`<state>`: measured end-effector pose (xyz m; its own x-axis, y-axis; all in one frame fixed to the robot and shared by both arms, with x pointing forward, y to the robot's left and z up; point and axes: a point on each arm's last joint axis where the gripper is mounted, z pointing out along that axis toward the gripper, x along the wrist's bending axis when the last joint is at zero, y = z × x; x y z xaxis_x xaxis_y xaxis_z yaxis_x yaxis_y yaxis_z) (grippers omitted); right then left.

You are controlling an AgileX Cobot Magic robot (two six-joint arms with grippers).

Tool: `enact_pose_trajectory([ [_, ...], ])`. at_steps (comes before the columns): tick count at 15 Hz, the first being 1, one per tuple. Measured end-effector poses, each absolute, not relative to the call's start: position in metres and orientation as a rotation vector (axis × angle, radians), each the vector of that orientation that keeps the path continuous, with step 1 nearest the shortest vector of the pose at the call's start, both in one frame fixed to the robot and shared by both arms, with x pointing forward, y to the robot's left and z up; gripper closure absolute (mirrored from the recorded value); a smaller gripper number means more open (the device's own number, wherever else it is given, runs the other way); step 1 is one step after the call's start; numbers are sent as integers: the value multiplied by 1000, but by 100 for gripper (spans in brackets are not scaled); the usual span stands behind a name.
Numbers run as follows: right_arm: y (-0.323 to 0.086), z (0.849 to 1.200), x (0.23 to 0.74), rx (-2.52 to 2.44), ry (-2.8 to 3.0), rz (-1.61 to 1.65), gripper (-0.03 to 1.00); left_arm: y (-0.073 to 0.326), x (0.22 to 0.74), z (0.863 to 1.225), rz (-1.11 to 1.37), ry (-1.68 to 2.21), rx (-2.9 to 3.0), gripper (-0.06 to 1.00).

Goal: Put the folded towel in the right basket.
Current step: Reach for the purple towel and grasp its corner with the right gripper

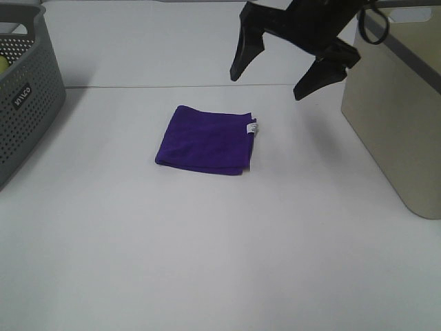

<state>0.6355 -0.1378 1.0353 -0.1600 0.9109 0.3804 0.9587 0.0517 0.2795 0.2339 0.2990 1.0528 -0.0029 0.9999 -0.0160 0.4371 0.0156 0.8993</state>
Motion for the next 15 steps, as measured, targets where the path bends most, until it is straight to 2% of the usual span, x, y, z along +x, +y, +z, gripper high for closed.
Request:
enact_pose_trajectory([
  [1,-136,1030,642,-1971,-2197,-726,1,299,234,1053,947,1541,1521,-5],
  [3,-123,987,678,-1989,-2160,-723,1,299,234,1053,947,1541,1521,-5],
  [7,-113,935,706,-1996,-2135,-677,1,299,234,1053,947,1541,1521,-5],
  [15,-123,891,724,-2062,-2163,-565,1,299,234,1053,947,1541,1521,-5],
])
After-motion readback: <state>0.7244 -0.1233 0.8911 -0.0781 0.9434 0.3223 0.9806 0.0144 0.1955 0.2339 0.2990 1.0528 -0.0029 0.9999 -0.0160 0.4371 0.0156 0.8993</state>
